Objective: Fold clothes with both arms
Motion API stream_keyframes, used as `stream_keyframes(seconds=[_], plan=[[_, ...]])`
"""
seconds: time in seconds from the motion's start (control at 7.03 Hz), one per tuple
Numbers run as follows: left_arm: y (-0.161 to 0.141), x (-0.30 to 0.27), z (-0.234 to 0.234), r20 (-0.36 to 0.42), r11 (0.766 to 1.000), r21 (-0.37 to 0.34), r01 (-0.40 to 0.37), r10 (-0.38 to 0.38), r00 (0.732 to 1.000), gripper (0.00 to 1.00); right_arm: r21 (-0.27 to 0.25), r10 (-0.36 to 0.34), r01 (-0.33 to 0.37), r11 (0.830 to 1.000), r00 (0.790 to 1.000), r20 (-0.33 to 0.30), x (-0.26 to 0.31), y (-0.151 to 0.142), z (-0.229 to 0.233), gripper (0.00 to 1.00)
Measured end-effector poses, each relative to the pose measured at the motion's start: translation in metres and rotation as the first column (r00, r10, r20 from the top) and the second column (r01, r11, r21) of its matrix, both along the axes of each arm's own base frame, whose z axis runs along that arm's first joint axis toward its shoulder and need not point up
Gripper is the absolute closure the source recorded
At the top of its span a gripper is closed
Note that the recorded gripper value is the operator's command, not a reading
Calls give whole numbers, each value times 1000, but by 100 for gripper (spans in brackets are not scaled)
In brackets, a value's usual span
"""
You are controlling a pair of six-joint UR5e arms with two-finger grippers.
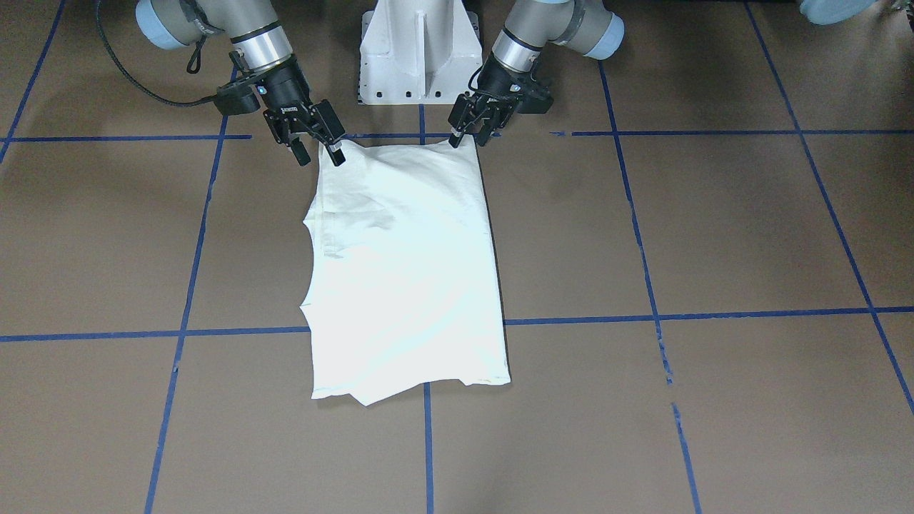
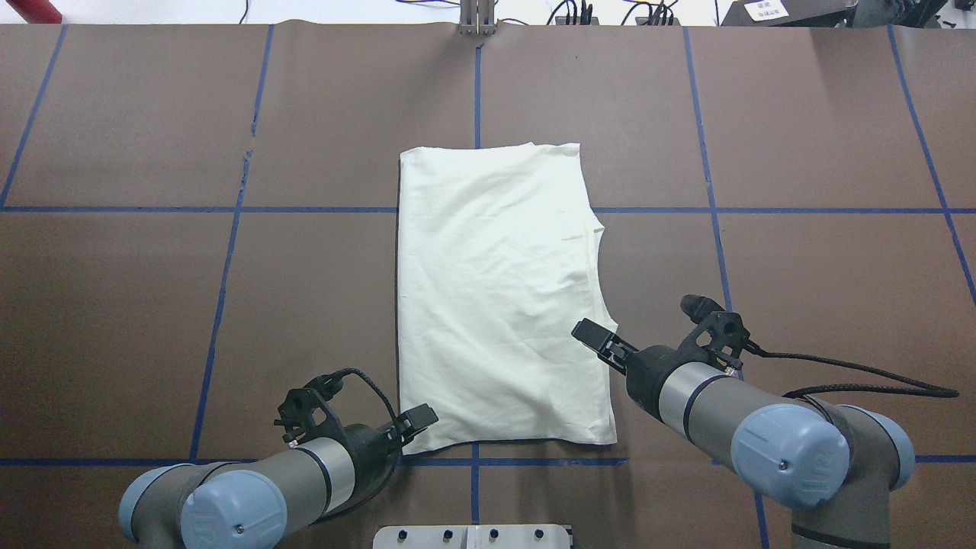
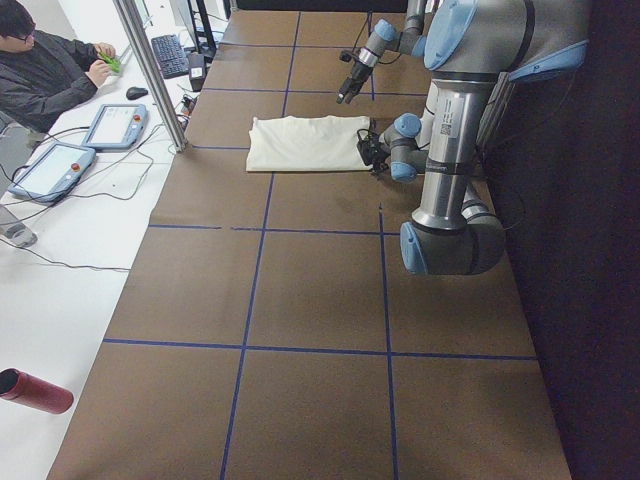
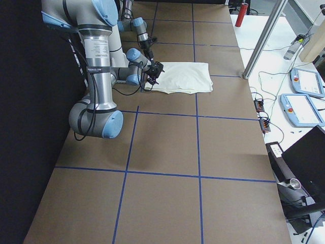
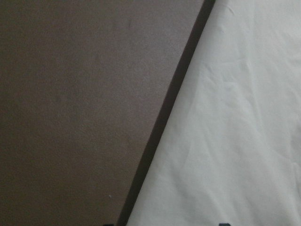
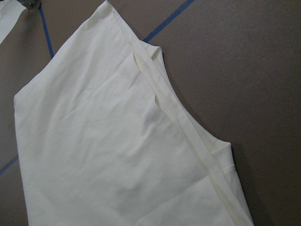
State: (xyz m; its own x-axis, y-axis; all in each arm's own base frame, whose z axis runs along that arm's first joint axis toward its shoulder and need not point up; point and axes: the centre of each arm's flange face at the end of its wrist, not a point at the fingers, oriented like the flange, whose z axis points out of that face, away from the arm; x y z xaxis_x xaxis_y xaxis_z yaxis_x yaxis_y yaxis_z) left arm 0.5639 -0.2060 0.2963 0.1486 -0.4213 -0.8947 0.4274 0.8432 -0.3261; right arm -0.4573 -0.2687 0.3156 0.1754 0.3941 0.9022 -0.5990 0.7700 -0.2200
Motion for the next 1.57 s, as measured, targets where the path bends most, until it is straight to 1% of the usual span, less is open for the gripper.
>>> stream_keyframes(seconds=[0.28, 0.43, 0.57, 0.71, 0.85, 1.14, 1.28, 1.42, 1.57], plan=[[4, 2, 0, 1, 1000, 0, -6, 6, 1000, 21, -1, 0, 0, 1000, 1000, 1, 0, 0, 0, 2], [7, 4, 1, 2, 1000, 0, -10, 10, 1000, 24, -1, 0, 0, 1000, 1000, 1, 0, 0, 0, 2], [8, 5, 1, 3, 1000, -1, -12, 12, 1000, 44, -1, 1, -1, 1000, 1000, 1, 0, 0, 0, 2], [9, 6, 0, 1, 1000, -1, -13, 13, 1000, 89, -1, 1, -1, 1000, 1000, 1, 0, 0, 0, 2], [9, 6, -3, -4, 1000, -1, -12, 12, 1000, 100, -3, 1, -1, 1000, 1000, 1, 0, 0, 0, 2], [9, 6, -5, -6, 1000, 1, -10, 10, 1000, 100, -7, 2, -2, 1000, 1000, 1, -1, 1, 1, 3], [9, 6, -4, -2, 1000, 2, -7, 7, 1000, 100, -9, 0, 0, 1000, 1000, -5, -3, 1, 4, 7], [8, 6, -6, -1, 1000, 2, -6, 6, 1000, 100, -22, 0, 0, 1000, 1000, -13, -9, 3, 2, 13], [7, 5, -7, -4, 1000, 3, -3, 3, 1000, 100, -69, 8, -10, 998, 999, -31, -22, 5, -11, 16]])
